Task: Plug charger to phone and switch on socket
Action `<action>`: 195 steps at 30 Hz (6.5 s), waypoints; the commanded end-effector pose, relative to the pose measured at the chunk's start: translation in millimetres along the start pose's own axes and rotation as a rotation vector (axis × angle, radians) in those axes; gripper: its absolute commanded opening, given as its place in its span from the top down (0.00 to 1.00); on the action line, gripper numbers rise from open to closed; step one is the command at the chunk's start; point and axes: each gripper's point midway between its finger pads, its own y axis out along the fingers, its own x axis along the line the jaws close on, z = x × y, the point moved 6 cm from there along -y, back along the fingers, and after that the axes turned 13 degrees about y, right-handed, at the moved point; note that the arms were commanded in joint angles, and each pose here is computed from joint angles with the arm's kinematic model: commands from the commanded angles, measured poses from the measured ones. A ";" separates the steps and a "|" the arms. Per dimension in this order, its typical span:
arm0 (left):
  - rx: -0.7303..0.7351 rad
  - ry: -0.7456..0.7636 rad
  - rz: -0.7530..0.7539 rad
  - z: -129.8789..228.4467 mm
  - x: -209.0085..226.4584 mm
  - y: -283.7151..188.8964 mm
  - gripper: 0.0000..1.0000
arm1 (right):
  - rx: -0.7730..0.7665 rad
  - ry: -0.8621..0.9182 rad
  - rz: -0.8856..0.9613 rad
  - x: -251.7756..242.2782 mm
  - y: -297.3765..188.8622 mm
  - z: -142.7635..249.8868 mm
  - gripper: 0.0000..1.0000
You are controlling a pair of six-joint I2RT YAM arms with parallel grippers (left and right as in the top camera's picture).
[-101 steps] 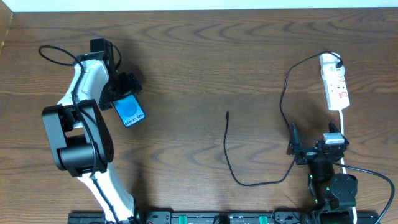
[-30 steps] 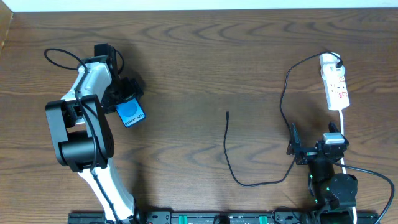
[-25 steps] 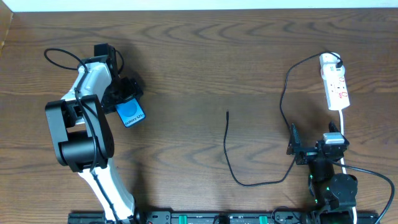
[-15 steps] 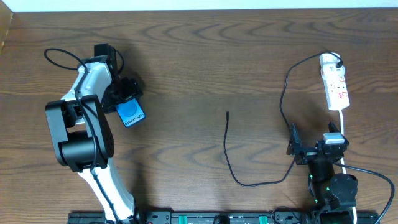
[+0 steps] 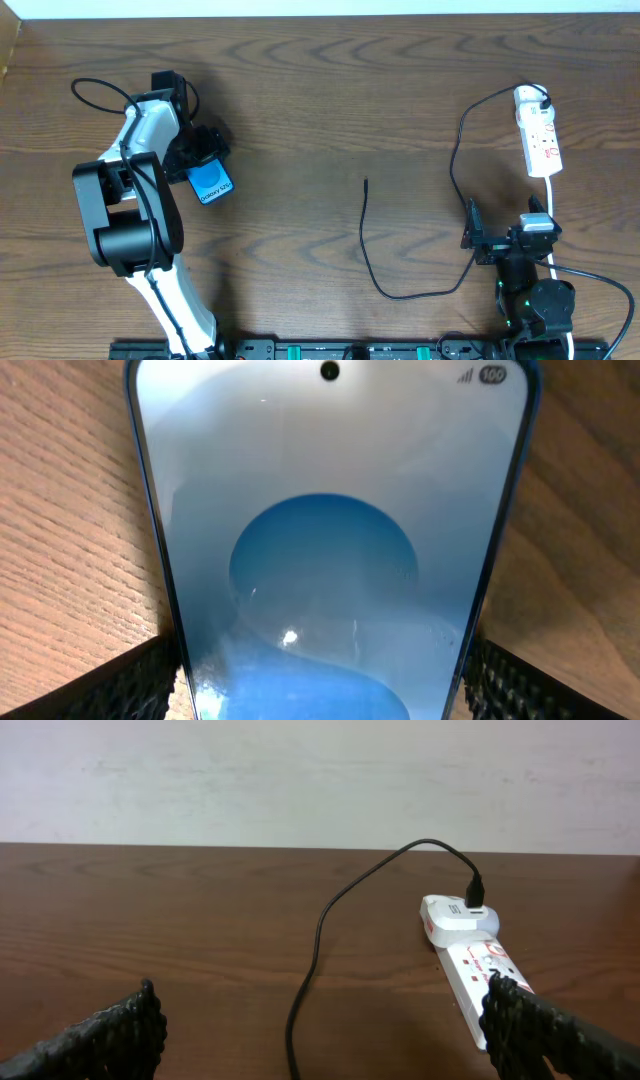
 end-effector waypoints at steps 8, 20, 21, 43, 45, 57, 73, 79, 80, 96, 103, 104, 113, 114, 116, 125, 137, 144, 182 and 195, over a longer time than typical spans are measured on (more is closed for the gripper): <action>0.069 -0.003 -0.008 13.9 1.9 9.9 0.09 | 0.000 0.010 0.002 0.1 -0.2 0.5 0.01; 0.071 -0.004 -0.009 14.4 2.2 9.8 0.14 | 0.000 0.010 0.002 0.1 -0.2 0.6 0.01; 0.071 -0.004 -0.009 14.3 2.2 9.8 0.14 | 0.000 0.010 0.002 0.1 -0.2 0.5 0.01; 0.071 -0.003 -0.009 14.4 2.2 9.8 0.20 | 0.000 0.010 0.002 0.1 -0.2 0.5 0.01; 0.071 -0.003 -0.009 14.4 2.2 9.8 0.21 | 0.000 0.010 0.002 0.1 -0.2 0.5 0.01; 0.068 -0.003 -0.009 13.8 2.1 9.9 0.28 | 0.000 0.010 0.002 0.1 -0.2 0.5 0.01; 0.068 -0.003 -0.009 13.8 2.2 9.9 0.76 | 0.000 0.010 0.002 0.1 -0.2 0.5 0.01; 0.068 -0.003 -0.009 13.7 2.1 9.6 0.92 | 0.000 0.010 0.002 0.1 -0.2 0.5 0.01; 0.067 -0.003 -0.009 13.6 2.1 9.5 0.93 | 0.000 0.010 0.002 0.1 -0.2 0.5 0.01; 0.005 -0.001 0.000 4.7 0.4 -15.4 0.92 | 0.000 0.010 0.002 0.1 -0.2 0.6 0.01; -0.045 0.000 0.009 2.5 -0.3 -33.8 0.93 | 0.000 0.010 0.002 0.1 -0.2 0.5 0.01; -0.051 0.000 0.010 2.3 -0.3 -36.0 0.93 | 0.000 0.010 0.002 0.1 -0.2 0.5 0.01; -0.097 0.000 0.019 4.0 -0.6 -58.3 0.93 | 0.000 0.010 0.002 0.1 -0.2 0.5 0.01; -0.098 0.001 0.023 4.4 -1.2 -59.7 0.92 | 0.000 0.010 0.002 0.1 -0.2 0.5 0.01; -0.097 0.003 0.064 5.5 -5.5 -62.8 0.92 | 0.000 0.010 0.002 0.1 -0.2 0.5 0.01; -0.040 0.031 0.513 12.9 -53.3 -78.9 0.93 | 0.000 0.010 0.002 0.1 -0.2 0.5 0.01; 0.063 0.082 1.168 25.4 -101.2 -132.7 0.93 | 0.000 0.010 0.002 0.1 -0.2 0.5 0.01; 0.176 -0.005 1.332 29.4 -106.8 -151.2 0.93 | 0.000 0.010 0.002 0.1 -0.2 0.5 0.01; 0.480 -0.396 1.266 29.3 -106.8 -151.1 0.92 | 0.000 0.010 0.002 0.1 -0.2 0.6 0.01; 0.480 -0.395 1.266 29.4 -106.8 -151.2 0.93 | 0.000 0.010 0.002 0.1 -0.2 0.5 0.01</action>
